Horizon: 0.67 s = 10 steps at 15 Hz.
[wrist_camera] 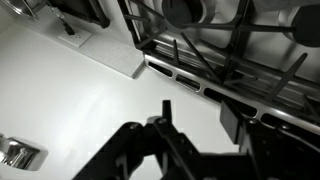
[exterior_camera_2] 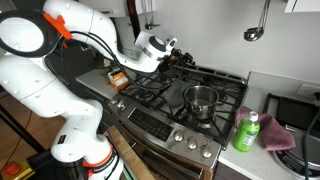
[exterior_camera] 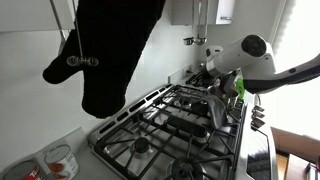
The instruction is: Pick up the gray towel from the stove and use it to move the pot from the front right stove plate onto the rear right stove plate before putting it down on the stove
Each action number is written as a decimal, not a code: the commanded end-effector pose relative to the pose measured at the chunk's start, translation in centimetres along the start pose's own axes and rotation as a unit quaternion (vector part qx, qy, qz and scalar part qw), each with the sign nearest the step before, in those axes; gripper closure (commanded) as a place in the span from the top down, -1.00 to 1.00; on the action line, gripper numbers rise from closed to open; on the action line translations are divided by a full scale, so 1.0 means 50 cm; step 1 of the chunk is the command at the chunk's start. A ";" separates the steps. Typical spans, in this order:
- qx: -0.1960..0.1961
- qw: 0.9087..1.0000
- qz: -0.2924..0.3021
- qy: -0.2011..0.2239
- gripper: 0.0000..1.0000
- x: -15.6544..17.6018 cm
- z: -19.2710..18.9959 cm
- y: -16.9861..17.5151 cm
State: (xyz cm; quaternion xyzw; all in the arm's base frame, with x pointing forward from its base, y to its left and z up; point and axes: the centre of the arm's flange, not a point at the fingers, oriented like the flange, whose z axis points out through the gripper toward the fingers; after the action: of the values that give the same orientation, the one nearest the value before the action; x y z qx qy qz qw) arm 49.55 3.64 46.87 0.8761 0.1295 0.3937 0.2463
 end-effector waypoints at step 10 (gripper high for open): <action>0.135 0.978 0.119 -0.105 1.00 0.041 -0.028 0.015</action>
State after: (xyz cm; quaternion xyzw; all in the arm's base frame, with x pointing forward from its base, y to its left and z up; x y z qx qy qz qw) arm 50.76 4.41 46.50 0.9317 0.0648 0.3338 0.1279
